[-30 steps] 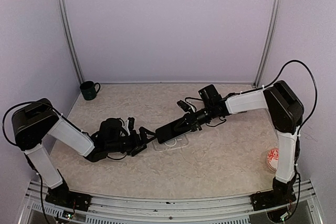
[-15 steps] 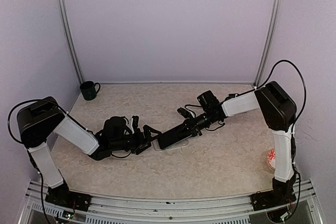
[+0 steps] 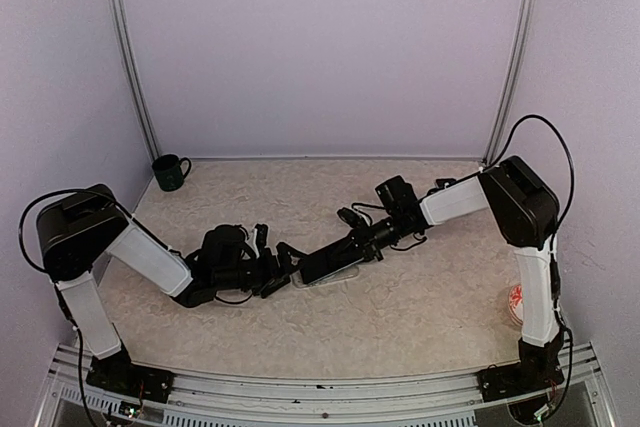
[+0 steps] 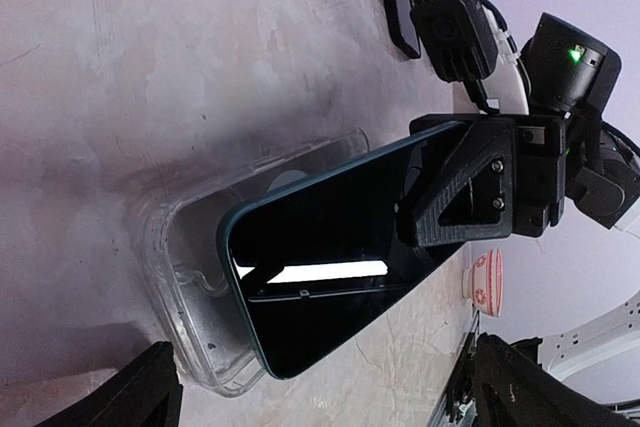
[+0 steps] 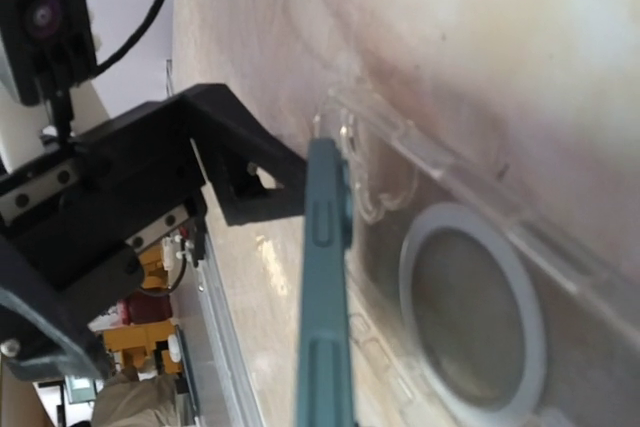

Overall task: Put the phone into the phone case
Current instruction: Install the phone into the phone case.

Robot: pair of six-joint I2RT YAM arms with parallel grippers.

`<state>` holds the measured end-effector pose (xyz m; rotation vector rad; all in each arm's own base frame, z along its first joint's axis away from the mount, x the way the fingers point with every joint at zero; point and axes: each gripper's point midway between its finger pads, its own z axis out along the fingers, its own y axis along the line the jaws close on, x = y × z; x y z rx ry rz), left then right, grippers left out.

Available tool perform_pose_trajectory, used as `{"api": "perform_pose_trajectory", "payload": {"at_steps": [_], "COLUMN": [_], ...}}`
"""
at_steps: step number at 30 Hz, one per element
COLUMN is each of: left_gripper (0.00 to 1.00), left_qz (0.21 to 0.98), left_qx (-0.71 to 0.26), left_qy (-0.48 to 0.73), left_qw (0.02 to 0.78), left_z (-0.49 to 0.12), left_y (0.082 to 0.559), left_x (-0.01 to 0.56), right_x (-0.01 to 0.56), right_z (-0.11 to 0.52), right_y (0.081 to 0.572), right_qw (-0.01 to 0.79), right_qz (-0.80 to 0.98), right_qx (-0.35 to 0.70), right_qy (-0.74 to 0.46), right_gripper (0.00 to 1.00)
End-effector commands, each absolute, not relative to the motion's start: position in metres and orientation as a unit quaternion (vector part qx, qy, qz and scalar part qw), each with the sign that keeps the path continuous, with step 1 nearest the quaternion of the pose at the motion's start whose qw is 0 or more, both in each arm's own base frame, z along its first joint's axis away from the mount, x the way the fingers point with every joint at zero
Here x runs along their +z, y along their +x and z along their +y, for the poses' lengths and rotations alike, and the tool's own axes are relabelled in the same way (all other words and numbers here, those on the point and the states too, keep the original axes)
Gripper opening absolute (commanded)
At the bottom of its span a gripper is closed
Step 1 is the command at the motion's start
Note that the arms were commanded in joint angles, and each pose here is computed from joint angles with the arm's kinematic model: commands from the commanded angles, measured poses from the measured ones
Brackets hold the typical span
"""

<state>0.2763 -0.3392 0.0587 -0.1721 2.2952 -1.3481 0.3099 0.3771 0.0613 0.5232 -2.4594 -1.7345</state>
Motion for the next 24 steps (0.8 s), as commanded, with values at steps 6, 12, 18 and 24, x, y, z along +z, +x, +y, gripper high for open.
{"api": "perform_pose_trajectory", "payload": {"at_steps": [6, 12, 18, 24], "left_gripper": [0.99, 0.99, 0.99, 0.99], "left_qz": [0.84, 0.839, 0.84, 0.839], "left_qx": [-0.485, -0.489, -0.488, -0.491], "left_qy": [-0.058, -0.056, -0.056, -0.056], "left_qw": [0.235, 0.233, 0.232, 0.228], "left_z": [-0.343, -0.346, -0.348, -0.35], "left_y": [0.279, 0.28, 0.282, 0.282], "left_x": [0.052, 0.053, 0.049, 0.046], "right_x": [0.059, 0.053, 0.043, 0.031], "right_z": [0.385, 0.386, 0.386, 0.398], "right_y": [0.323, 0.328, 0.323, 0.309], "right_qw": [0.042, 0.041, 0.053, 0.078], "right_qz": [-0.796, -0.802, -0.804, -0.799], "right_qx": [-0.581, -0.575, -0.572, -0.576], "right_qy": [0.162, 0.155, 0.151, 0.155], "right_gripper": [0.0, 0.0, 0.0, 0.0]}}
